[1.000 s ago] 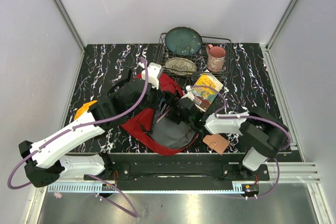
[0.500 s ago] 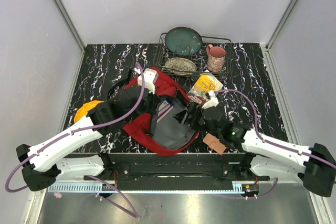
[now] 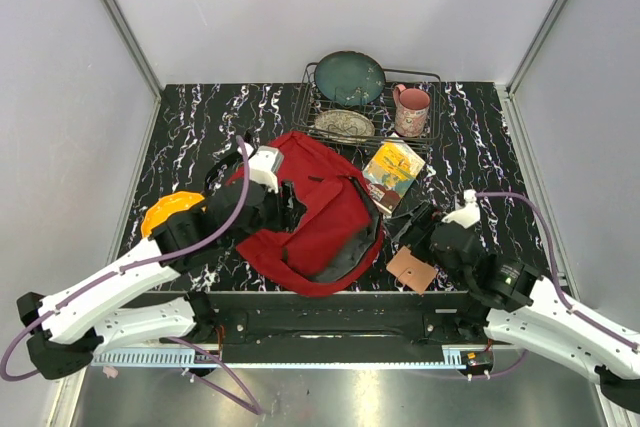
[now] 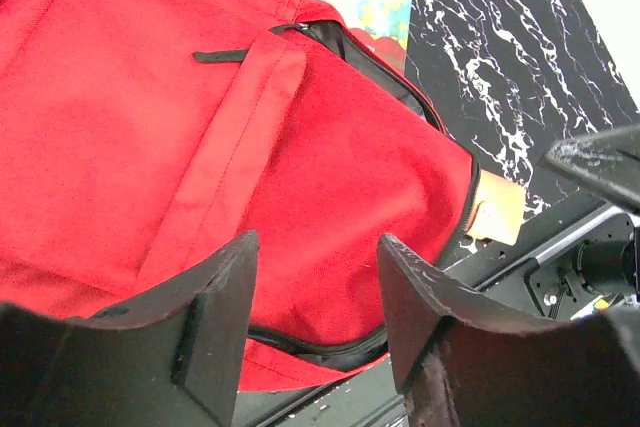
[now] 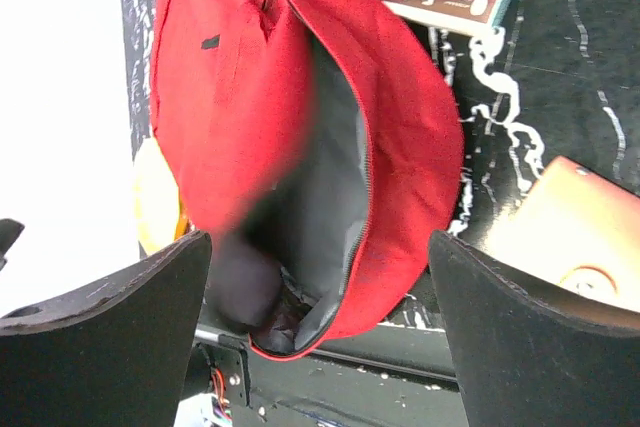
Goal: Pack the student bag
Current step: Adjust the student bag at the center of the board.
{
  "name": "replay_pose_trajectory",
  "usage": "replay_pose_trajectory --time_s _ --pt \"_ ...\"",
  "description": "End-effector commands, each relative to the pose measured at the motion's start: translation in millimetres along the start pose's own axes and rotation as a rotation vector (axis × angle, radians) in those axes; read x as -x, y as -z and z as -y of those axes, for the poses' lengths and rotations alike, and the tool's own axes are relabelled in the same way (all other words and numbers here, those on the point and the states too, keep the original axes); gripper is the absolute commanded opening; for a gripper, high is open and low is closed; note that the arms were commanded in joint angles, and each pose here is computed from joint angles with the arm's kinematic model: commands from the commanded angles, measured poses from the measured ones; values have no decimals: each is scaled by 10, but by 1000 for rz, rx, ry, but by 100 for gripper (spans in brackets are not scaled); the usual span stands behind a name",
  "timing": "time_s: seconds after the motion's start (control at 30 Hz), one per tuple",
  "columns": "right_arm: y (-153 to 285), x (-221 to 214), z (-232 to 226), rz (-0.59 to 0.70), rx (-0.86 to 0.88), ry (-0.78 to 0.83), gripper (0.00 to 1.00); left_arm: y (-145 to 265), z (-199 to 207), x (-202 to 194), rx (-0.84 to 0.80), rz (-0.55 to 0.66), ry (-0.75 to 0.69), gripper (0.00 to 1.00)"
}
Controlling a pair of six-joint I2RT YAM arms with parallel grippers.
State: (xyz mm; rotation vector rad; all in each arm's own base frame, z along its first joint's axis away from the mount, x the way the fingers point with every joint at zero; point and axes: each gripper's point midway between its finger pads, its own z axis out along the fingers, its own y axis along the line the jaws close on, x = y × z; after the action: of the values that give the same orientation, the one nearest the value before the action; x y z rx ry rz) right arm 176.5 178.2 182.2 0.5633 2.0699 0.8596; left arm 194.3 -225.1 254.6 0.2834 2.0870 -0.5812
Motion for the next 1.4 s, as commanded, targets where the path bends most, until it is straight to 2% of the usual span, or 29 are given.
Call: replay_pose_trajectory --time_s 0.0,0.07,0.13,0.23,0.3,0.33,0.43,0.63,0.77,0.9,0.97,1.03,1.27,1.33,1.37 --pt "108 199 220 84 -117 -38 94 178 86 83 -90 61 74 57" --pt "130 243 215 100 -117 -47 94 199 78 37 -99 54 87 57" --pt "141 292 222 123 -120 -54 94 250 90 31 -117 55 100 63" --pt "113 312 217 142 -126 -64 94 292 76 39 -117 55 99 78" --pt "33 265 194 134 -130 -61 94 304 60 65 -107 59 90 84" --pt "-2 212 188 115 -131 -57 94 304 24 64 -89 58 72 91" --pt "-202 29 146 65 -138 -35 94 306 -46 131 -46 73 31 99" --pt "-530 -143 -40 14 -162 29 95 271 -141 287 32 105 -50 99" --pt "-881 -470 46 -69 -250 80 94 275 -233 409 87 147 -78 99" --pt "-1193 -819 -236 -178 -130 68 87 257 -229 408 75 141 -99 99" --pt "-1345 -946 -299 -217 -128 104 82 253 -231 393 72 141 -80 99" --pt "-1457 -1043 -396 -260 -129 154 82 262 -252 389 76 143 -56 99" --pt "-1431 -1033 -630 -295 -42 239 82 331 -338 438 97 152 3 99" --pt "-1304 -908 -672 -273 -25 264 88 321 -366 458 115 160 24 99" --pt "-1224 -857 -557 -270 -72 283 91 298 -374 468 124 161 29 99"
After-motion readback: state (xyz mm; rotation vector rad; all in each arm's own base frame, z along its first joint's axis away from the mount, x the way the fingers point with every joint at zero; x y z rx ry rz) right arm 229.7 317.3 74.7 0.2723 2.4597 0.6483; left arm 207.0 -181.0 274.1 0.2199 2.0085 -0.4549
